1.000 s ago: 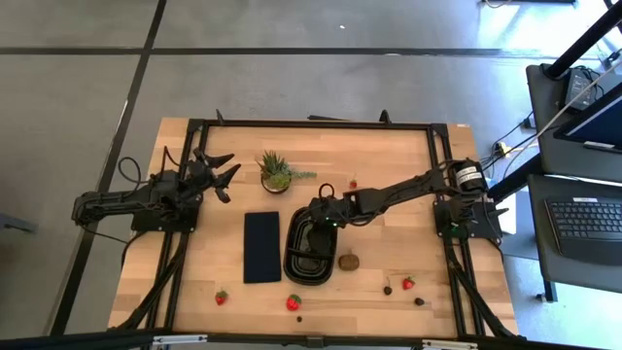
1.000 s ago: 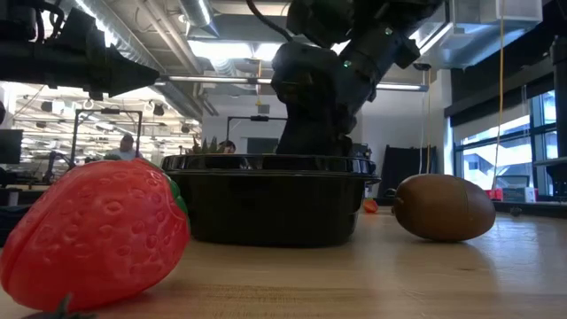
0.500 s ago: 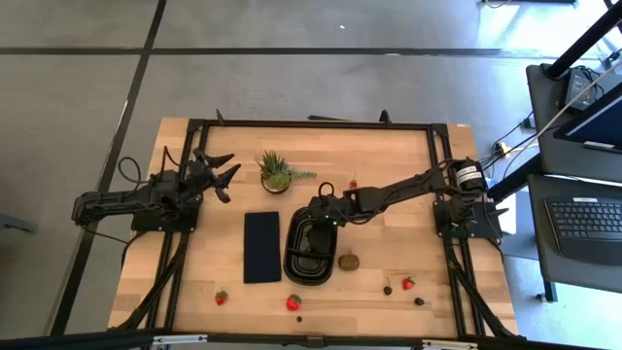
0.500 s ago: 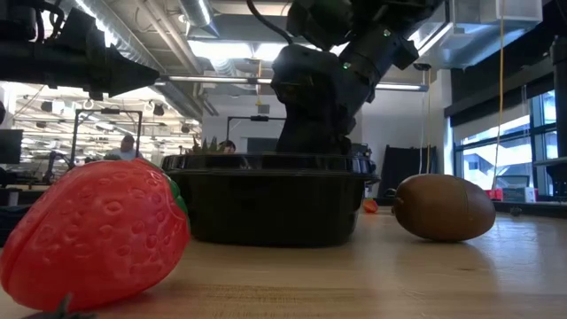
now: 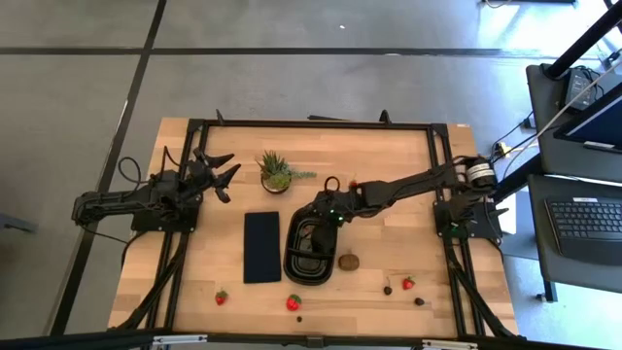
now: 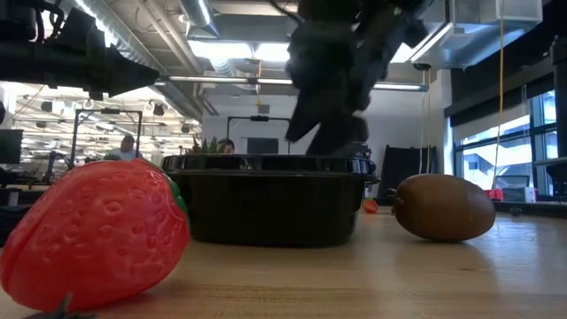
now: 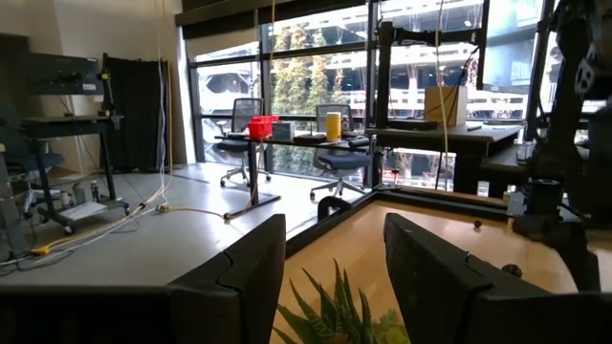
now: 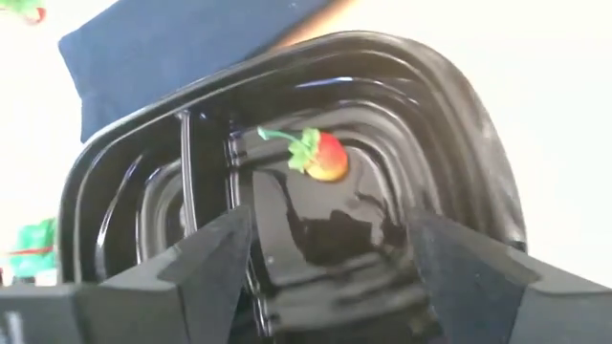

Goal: Pick and placing Produce into tupperware
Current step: Put the black cherry into the black bin

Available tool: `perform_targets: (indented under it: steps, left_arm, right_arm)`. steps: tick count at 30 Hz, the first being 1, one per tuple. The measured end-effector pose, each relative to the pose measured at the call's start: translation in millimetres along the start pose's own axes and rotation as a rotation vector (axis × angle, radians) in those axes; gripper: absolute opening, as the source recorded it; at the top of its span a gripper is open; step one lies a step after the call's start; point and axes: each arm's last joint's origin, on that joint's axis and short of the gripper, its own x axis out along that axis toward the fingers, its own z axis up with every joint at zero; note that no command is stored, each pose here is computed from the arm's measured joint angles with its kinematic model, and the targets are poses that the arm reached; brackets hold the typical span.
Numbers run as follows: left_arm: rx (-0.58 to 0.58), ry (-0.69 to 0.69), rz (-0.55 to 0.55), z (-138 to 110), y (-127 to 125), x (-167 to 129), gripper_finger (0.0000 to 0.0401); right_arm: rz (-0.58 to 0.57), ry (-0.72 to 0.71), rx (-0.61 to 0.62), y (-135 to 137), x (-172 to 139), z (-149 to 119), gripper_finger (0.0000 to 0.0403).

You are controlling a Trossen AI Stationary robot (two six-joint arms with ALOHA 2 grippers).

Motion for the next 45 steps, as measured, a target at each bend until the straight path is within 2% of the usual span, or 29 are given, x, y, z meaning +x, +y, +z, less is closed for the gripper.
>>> perform_targets:
  steps: [4,6,11,15,22,27,33,45]
  left_arm:
    - [0.000,0.000,0.000,0.0,0.0,0.0,0.0171]
    - [0.000,0.000,0.000,0.0,0.0,0.0,0.0171]
    - [0.000,0.000,0.000,0.0,0.0,0.0,0.0171]
    - [0.000,0.000,0.000,0.0,0.0,0.0,0.0171]
    - [0.000,0.000,0.000,0.0,0.0,0.0,0.0171]
    - [0.000,0.000,0.000,0.0,0.0,0.0,0.0171]
    - [0.000,0.000,0.000,0.0,0.0,0.0,0.0171]
    - [0.001,0.000,0.000,0.0,0.0,0.0,0.0171]
  right_arm:
    - [-0.038,-0.010,0.007,1.3,-34.2,0.8,0.0283]
    - [-0.100,0.010,0.038,-1.8,-51.1,-3.4,0.0283]
    - [-0.368,0.044,0.134,-16.0,-85.1,-19.1,0.0283]
    - [-0.517,0.089,0.222,-27.9,-89.3,-29.3,0.0283]
    - [-0.622,0.173,0.326,-53.5,-64.3,-47.4,0.0283]
    - [-0.641,0.225,0.358,-71.5,-45.3,-62.5,0.0283]
    - [-0.564,0.210,0.403,-86.1,-29.4,-70.9,0.0283]
    - [-0.526,0.182,0.416,-100.1,-19.6,-80.1,0.0283]
